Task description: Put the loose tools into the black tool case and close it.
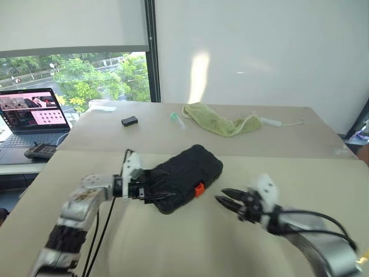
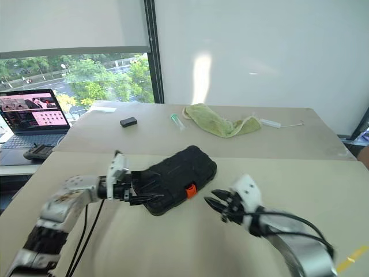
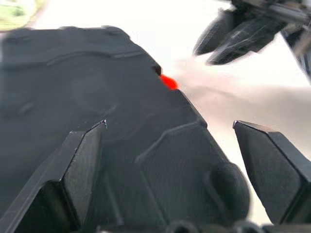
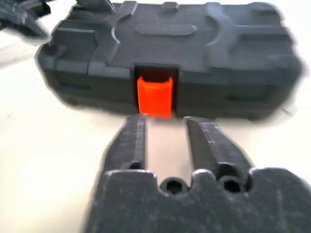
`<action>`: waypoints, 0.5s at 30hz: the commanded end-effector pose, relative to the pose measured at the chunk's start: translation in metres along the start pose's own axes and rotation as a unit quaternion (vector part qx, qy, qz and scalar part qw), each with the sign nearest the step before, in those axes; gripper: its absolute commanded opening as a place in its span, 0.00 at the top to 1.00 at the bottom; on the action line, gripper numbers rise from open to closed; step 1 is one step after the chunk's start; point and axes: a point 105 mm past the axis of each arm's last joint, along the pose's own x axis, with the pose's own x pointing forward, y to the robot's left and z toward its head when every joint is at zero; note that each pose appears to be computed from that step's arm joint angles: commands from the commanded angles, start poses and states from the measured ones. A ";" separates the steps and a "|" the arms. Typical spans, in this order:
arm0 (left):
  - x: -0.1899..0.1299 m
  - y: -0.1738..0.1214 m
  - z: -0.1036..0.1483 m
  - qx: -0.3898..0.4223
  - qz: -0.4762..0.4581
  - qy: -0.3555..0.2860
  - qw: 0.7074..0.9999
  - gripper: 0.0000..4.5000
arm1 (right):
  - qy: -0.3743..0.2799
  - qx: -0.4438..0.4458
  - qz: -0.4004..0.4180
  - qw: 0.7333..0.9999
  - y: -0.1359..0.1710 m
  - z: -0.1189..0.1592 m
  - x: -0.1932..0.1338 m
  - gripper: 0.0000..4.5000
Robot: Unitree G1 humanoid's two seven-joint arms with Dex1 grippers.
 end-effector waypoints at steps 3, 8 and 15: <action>-0.049 -0.015 -0.001 -0.010 0.078 0.003 0.997 0.00 | -0.004 -0.043 -0.017 0.999 0.006 0.014 -0.059 0.12; -0.088 -0.024 -0.030 -0.030 0.136 0.051 0.989 0.00 | 0.034 -0.039 -0.050 0.997 0.001 0.002 -0.097 0.02; -0.106 -0.043 -0.058 -0.089 0.163 0.068 0.980 0.00 | 0.067 -0.066 -0.069 0.993 -0.003 -0.007 -0.118 0.02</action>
